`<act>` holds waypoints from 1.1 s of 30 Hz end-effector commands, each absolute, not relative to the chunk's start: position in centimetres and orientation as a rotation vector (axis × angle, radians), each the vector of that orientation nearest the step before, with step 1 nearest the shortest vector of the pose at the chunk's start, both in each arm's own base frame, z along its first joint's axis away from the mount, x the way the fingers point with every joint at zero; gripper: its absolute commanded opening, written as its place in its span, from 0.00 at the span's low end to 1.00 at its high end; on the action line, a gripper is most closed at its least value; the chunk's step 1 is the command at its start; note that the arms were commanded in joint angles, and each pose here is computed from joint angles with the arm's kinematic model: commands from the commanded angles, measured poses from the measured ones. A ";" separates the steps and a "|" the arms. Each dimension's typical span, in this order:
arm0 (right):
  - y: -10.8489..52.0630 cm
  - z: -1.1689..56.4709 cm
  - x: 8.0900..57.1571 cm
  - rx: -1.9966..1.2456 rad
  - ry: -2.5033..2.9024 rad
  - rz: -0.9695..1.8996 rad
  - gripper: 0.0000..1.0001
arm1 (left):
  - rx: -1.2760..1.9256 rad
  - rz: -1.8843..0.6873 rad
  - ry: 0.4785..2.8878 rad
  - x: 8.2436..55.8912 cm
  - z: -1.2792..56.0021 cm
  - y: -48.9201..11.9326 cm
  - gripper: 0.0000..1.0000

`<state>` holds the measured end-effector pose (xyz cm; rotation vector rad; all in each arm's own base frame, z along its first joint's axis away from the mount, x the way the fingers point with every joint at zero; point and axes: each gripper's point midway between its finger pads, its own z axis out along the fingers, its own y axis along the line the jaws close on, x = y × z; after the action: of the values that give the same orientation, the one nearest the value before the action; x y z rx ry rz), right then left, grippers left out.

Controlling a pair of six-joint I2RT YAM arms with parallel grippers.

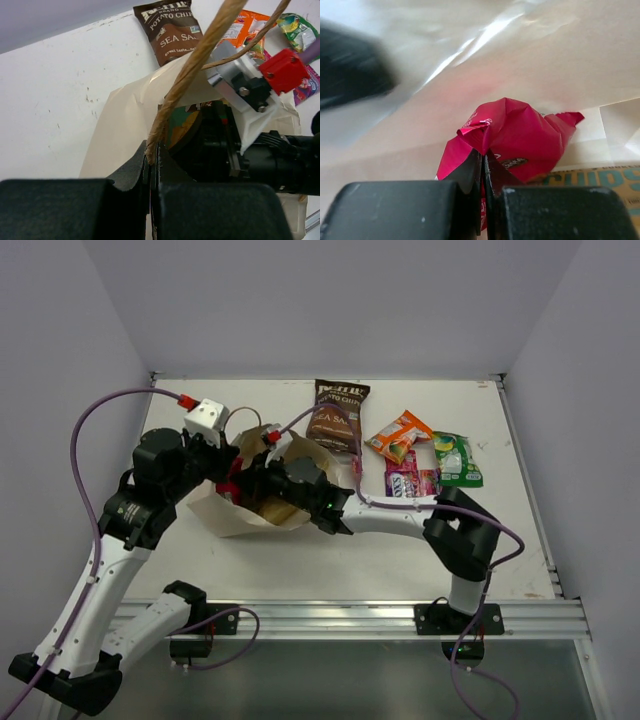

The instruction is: Take the snacks out of the paper bag

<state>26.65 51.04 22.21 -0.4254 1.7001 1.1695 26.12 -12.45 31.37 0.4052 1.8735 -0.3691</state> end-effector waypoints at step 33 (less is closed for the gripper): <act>25.6 53.8 20.0 -0.446 1.074 0.819 0.00 | 0.231 -0.139 1.894 28.4 30.8 -8.8 0.00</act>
<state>18.23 29.76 51.72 -0.5297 1.0593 0.9784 27.92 -9.33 30.72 0.2733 1.9067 -0.1696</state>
